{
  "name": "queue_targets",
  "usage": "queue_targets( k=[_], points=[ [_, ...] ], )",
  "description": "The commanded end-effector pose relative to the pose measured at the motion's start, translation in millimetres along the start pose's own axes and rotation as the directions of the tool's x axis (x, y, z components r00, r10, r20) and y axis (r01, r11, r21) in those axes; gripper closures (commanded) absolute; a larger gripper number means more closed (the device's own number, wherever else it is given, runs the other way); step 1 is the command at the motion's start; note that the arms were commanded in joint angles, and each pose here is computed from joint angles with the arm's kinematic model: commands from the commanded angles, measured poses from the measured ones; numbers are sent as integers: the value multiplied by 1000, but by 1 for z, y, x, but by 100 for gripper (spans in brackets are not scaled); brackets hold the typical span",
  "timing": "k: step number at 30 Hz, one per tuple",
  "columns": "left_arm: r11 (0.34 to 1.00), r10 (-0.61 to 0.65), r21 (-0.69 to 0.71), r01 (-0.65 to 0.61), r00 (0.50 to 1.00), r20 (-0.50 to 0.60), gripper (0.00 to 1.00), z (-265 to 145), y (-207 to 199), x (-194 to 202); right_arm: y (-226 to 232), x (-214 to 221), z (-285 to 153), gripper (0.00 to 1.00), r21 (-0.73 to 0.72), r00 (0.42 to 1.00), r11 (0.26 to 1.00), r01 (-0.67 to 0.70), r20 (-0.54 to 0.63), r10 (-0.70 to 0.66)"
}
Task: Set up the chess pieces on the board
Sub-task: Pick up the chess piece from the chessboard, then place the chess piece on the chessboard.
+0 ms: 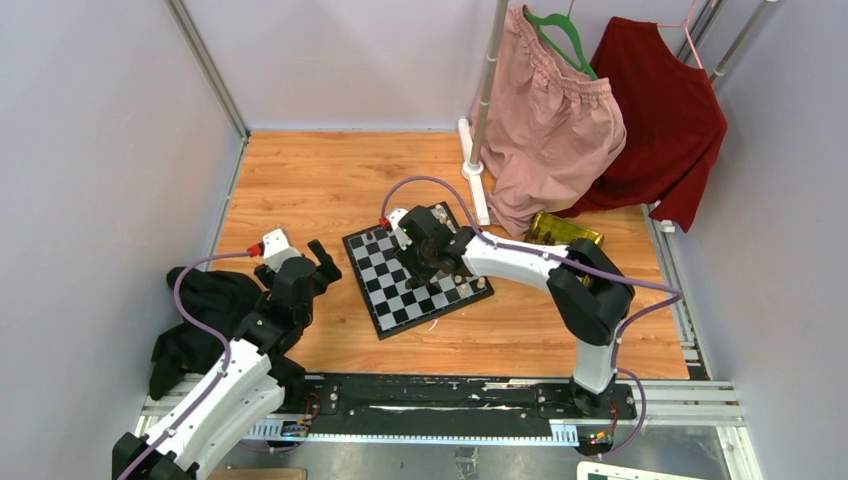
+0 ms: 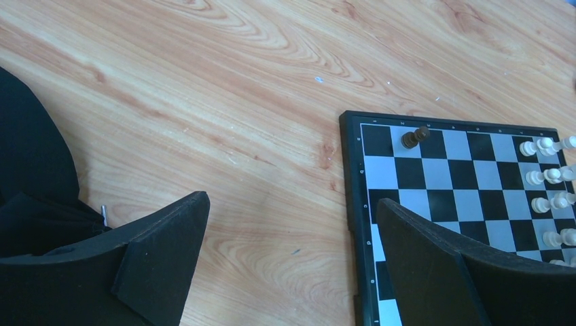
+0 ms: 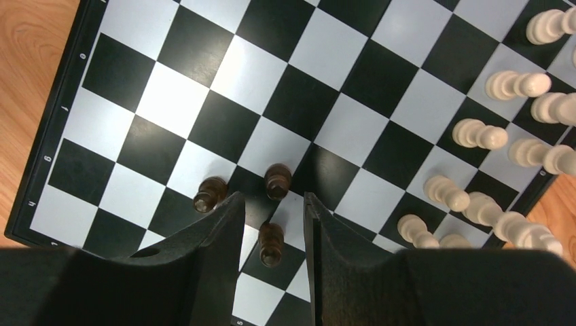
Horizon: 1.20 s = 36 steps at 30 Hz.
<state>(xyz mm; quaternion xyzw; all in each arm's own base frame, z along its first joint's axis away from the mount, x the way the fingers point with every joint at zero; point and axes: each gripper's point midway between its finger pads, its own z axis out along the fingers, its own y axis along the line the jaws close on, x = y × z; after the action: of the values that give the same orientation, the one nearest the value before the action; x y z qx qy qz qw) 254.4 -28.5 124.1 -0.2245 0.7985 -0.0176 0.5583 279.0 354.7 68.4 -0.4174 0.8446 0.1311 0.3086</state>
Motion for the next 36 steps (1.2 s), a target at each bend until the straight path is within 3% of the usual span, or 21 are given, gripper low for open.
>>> queue_targets(
  k=[1, 7, 16, 24, 36],
  points=[
    [1000, -10, 21, 10, 999, 31, 1, 0, -7, -10, 5, -9, 8, 59, -31, 1000, 999, -9, 4, 9],
    [1000, -6, 19, 6, 999, 34, 1, 0, -6, -10, 6, -10, 16, 67, -40, 1000, 999, -3, -5, 2],
    [1000, -5, 18, 5, 999, 39, 1, -1, -7, -12, 4, -16, 13, 100, -33, 1000, 999, 1, -1, -1],
    [1000, -13, 9, 13, 999, 49, 1, -4, -1, -14, 5, -49, 6, 100, -37, 998, 998, 43, 37, -42],
    [999, -30, 17, 29, 998, 54, 0, -7, -1, -15, 13, -96, 35, 100, -75, 995, 994, 83, 65, -78]
  ],
)
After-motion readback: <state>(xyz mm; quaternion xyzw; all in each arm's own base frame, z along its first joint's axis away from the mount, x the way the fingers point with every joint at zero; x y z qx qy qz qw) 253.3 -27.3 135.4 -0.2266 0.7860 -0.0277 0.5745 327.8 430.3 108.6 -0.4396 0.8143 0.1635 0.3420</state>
